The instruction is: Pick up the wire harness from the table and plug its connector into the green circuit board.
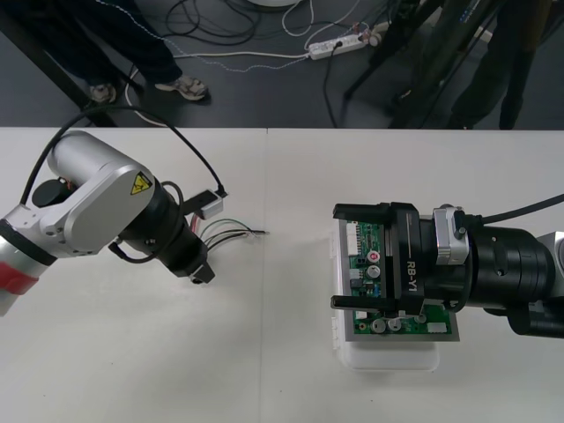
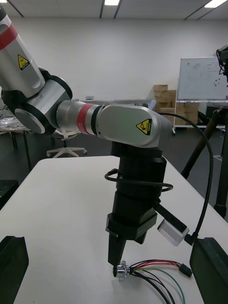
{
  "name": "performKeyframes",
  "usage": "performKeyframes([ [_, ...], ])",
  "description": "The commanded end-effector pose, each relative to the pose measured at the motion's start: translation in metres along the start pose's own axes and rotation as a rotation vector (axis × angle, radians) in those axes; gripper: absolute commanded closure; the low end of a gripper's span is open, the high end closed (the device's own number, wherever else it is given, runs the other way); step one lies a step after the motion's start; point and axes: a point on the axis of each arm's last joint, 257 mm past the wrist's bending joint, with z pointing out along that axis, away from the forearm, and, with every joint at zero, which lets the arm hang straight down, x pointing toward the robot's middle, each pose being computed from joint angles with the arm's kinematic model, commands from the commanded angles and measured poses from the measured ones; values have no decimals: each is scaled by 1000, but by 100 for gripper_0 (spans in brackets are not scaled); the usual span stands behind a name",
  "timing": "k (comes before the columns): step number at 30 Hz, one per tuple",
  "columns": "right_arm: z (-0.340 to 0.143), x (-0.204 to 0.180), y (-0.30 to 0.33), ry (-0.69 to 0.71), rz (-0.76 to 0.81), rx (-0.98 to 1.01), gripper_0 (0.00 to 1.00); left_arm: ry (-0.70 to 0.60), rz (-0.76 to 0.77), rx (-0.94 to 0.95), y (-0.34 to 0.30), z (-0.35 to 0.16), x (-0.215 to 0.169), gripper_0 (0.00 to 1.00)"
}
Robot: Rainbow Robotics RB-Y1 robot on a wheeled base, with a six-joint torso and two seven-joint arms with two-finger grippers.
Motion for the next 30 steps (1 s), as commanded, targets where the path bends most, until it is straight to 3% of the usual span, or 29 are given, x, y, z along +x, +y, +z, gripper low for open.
performKeyframes([
  [1,12,-18,0,-29,-79,-19,0,20,89,-35,-2,3,-18,0],
  [30,11,-18,0,-26,-79,-20,0,99,30,-70,2,39,-12,1],
])
